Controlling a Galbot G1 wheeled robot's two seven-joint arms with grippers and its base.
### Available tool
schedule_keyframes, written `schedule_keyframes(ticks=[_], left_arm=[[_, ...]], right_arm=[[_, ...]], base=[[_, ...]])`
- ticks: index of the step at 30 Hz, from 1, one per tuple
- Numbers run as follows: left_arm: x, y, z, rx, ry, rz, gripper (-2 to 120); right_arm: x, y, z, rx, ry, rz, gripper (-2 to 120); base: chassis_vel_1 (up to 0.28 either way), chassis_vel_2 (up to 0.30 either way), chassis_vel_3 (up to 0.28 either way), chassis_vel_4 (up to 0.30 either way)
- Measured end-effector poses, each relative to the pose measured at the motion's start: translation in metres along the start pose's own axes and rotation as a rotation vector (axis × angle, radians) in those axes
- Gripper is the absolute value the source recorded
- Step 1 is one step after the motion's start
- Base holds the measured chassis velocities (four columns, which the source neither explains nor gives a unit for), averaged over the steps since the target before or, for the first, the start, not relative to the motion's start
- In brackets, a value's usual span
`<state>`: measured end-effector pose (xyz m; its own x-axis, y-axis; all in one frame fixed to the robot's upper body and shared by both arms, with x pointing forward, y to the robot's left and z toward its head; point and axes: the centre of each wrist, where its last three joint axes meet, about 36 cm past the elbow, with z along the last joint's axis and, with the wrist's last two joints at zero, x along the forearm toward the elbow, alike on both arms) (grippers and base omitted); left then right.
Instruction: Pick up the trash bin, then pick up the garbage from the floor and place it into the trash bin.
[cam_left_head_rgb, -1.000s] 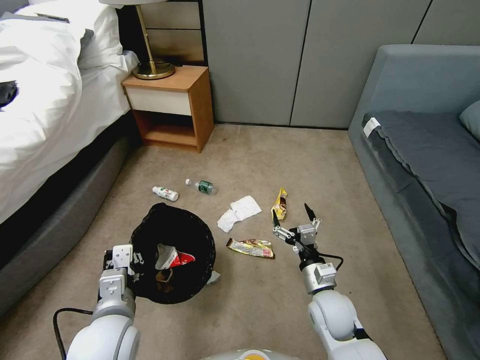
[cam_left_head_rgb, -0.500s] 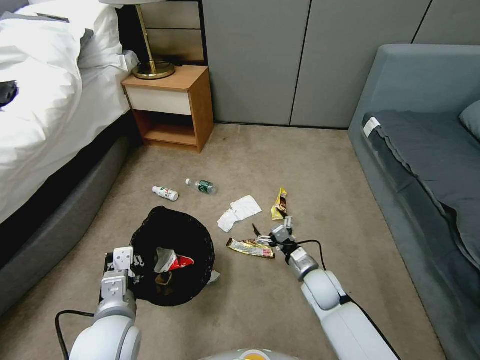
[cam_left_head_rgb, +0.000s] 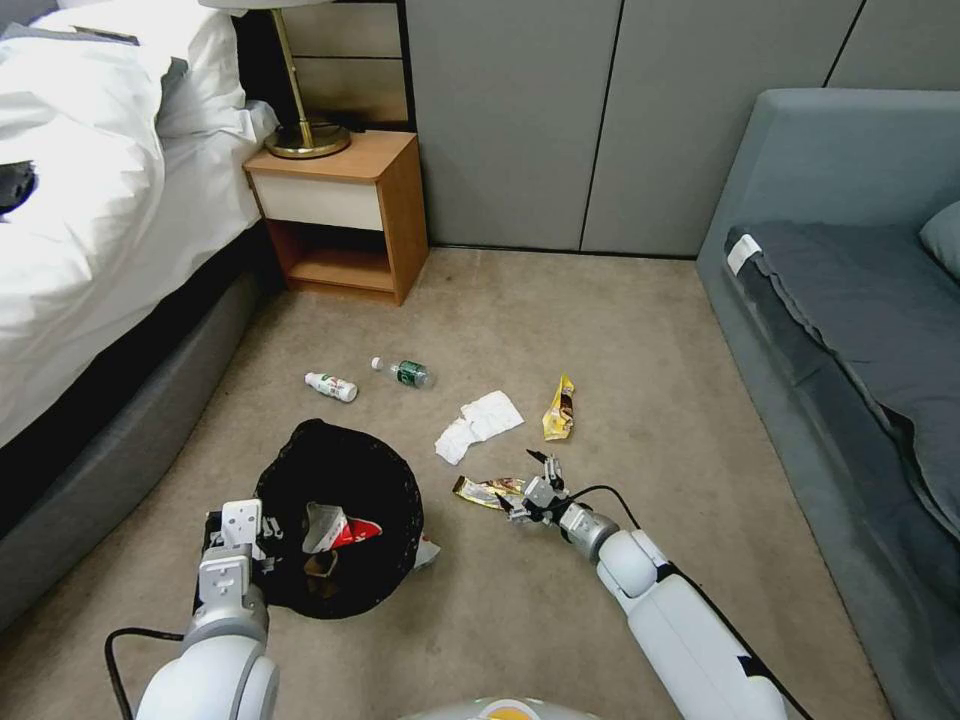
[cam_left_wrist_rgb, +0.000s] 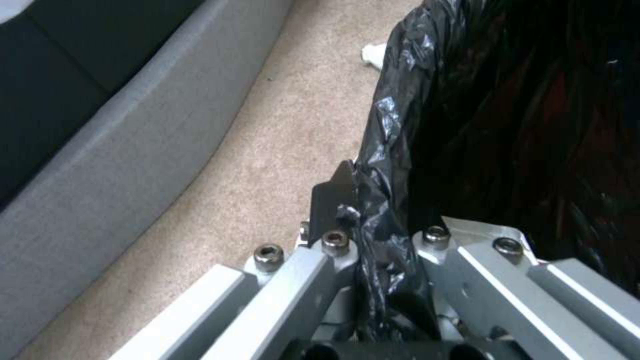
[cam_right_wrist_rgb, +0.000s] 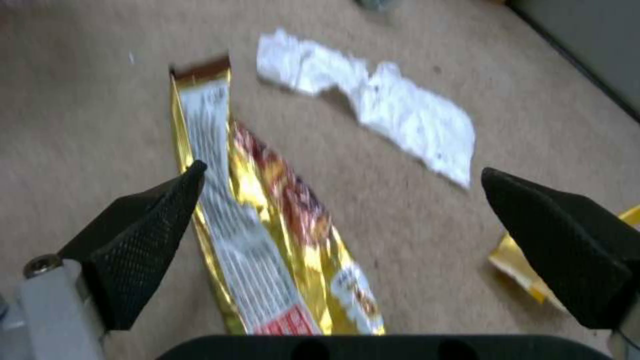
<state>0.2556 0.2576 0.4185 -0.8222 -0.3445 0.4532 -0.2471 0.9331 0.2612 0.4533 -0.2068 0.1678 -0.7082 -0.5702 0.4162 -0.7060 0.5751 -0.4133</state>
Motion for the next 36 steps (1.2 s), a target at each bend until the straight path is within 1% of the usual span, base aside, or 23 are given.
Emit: schedule_keyframes(ticks=[3, 10, 18, 22, 28, 30, 31, 34, 35, 36], left_arm=[[0.000, 0.000, 0.001, -0.001, 0.002, -0.001, 1], [0.002, -0.001, 0.003, -0.003, 0.007, 0.000, 1], [0.004, -0.002, 0.004, -0.006, 0.010, 0.001, 1], [0.006, -0.002, 0.005, -0.006, 0.009, 0.001, 1], [0.007, 0.000, 0.005, -0.006, 0.006, -0.002, 1], [0.008, 0.000, 0.005, -0.007, 0.006, -0.003, 1], [0.008, 0.000, 0.005, -0.007, 0.006, -0.003, 1], [0.008, 0.000, 0.005, -0.006, 0.006, -0.002, 1], [0.008, 0.000, 0.005, -0.006, 0.006, -0.002, 1], [0.008, 0.000, 0.005, -0.006, 0.005, -0.002, 1]], right_arm=[[-0.002, -0.004, 0.014, 0.013, 0.028, -0.001, 100], [-0.007, -0.006, 0.030, 0.002, 0.076, 0.005, 100], [-0.015, -0.009, 0.028, -0.008, 0.079, 0.013, 100], [-0.022, -0.005, 0.022, -0.014, 0.068, 0.006, 100], [-0.030, 0.013, 0.021, -0.049, 0.073, -0.016, 100], [-0.032, 0.019, 0.021, -0.064, 0.074, -0.022, 95], [-0.032, 0.019, 0.021, -0.064, 0.074, -0.022, 95], [-0.035, 0.030, 0.021, -0.090, 0.074, -0.031, 82], [-0.035, 0.030, 0.021, -0.090, 0.074, -0.031, 82], [-0.036, 0.035, 0.021, -0.102, 0.076, -0.035, 78]], base=[[0.000, 0.000, 0.000, 0.000], [0.000, 0.000, 0.000, 0.000], [0.000, 0.000, 0.000, 0.000], [0.000, 0.000, 0.000, 0.000], [0.000, 0.000, 0.000, 0.000], [0.000, 0.000, 0.000, 0.000], [0.000, 0.000, 0.000, 0.000], [0.000, 0.000, 0.000, 0.000], [0.000, 0.000, 0.000, 0.000], [0.000, 0.000, 0.000, 0.000]])
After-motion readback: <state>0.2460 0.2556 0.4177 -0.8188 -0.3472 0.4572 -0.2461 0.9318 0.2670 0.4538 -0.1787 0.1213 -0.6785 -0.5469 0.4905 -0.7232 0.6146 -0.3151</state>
